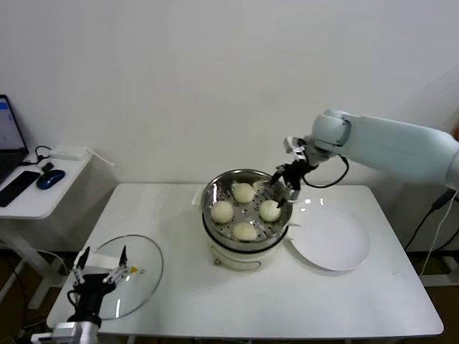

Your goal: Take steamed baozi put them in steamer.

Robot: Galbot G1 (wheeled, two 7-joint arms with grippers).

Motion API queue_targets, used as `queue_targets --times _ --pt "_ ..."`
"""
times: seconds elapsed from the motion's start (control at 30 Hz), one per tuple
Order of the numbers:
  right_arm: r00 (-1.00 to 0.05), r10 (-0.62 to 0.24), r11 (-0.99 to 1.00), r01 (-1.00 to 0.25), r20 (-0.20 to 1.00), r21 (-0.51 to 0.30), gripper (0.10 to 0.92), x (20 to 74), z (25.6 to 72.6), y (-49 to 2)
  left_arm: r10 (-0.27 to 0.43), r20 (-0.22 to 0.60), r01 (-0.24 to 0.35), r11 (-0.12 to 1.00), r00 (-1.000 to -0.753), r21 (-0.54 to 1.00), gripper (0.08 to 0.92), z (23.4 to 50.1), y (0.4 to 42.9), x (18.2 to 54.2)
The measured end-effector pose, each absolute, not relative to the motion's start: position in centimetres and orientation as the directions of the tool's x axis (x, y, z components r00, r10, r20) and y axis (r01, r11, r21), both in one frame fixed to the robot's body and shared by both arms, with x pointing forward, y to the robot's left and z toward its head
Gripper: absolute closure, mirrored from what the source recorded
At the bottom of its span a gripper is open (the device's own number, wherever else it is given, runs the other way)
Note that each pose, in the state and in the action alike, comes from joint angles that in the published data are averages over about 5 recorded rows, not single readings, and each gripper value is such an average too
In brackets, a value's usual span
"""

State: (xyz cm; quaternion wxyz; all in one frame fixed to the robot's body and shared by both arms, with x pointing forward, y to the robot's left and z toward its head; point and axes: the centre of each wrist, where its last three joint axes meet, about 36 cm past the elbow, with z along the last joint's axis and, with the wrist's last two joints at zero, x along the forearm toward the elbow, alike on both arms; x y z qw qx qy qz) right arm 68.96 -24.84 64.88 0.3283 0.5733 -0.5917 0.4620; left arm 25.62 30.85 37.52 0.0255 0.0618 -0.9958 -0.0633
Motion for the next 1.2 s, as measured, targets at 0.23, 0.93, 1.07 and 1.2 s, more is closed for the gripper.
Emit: queue_targets --times 0.23,0.93,1.07,1.2 --pt "-0.246 -0.502 0.026 -0.963 0.829 -0.270 0.200 66.6 63.9 -29.2 -0.128 0.031 -0.123 0.985 -0.991 0.124 0.177 37.7 30.7 25.8" --pt "-0.709 -0.667 0.580 -0.687 0.229 -0.438 0.200 54.1 51.5 -33.5 -0.137 0.010 -0.135 0.986 -0.990 0.102 0.177 37.3 30.0 25.2" --pt "-0.775 -0.623 0.693 -0.610 0.107 -0.385 0.200 51.4 48.7 -33.8 -0.137 0.012 -0.135 0.985 -0.990 0.104 0.177 37.2 29.8 25.1" --pt "-0.834 -0.552 0.790 -0.526 0.009 -0.315 0.200 48.5 46.1 -34.3 -0.139 0.015 -0.136 0.985 -0.990 0.107 0.177 37.1 29.6 25.0"
